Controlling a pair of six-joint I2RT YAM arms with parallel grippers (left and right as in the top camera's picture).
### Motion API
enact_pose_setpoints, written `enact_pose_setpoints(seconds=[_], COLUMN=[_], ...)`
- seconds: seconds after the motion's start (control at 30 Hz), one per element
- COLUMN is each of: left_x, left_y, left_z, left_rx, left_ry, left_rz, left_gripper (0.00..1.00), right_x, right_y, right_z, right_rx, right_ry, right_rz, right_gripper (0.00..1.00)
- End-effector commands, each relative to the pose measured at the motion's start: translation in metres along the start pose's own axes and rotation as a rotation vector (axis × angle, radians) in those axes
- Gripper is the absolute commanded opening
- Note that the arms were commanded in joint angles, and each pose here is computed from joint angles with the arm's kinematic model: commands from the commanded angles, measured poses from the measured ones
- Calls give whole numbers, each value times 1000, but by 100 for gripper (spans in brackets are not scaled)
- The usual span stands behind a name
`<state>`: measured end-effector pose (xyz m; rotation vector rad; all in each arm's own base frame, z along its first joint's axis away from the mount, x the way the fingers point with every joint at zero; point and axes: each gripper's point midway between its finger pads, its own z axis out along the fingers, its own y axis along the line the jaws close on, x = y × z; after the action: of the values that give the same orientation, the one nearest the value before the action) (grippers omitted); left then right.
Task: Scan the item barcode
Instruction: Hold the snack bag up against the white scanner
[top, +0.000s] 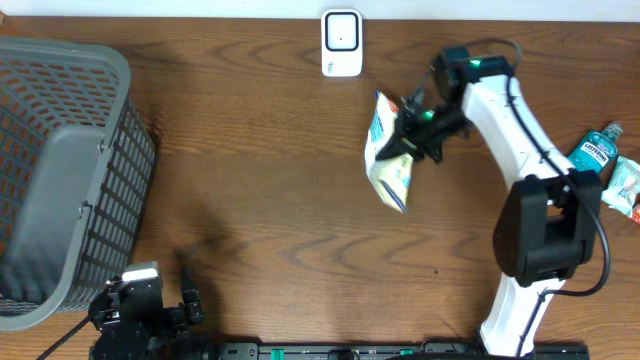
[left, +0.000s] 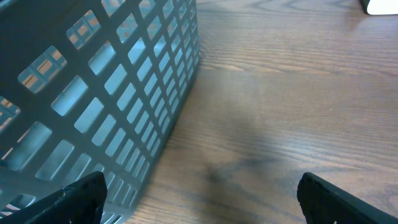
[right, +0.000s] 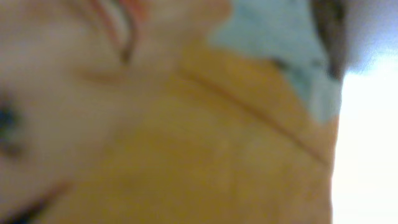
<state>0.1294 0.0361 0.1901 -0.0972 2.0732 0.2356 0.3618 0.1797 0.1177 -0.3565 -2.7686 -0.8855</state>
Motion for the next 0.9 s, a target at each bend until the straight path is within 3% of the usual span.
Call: enact_pose_setpoints(seconds=[0.0, 0.13, 0.17, 0.4, 0.67, 0.87], left_x=[-1, -1, -1, -1, -1, -1], left_y=[3, 3, 3, 3, 3, 3], left_z=[-1, -1, -1, -1, -1, -1], left_rx=[-16, -16, -16, -16, -16, -16], left_ry=[-4, -4, -4, -4, -4, -4], left_rz=[11, 11, 11, 11, 11, 11], left_gripper=[98, 98, 97, 98, 98, 98], right_x=[-36, -78, -94, -152, -202, -239], right_y=[18, 63, 81, 139, 151, 158], right_z=[-9, -12, -20, -64, -70, -50], right_rx=[132, 67, 37, -68, -112, -137], right_ry=[-272, -495, -592, -996, -1219, -1245], right_rz=[4, -159, -207, -314, -339, -347], right_gripper=[1, 4, 1, 1, 1, 1])
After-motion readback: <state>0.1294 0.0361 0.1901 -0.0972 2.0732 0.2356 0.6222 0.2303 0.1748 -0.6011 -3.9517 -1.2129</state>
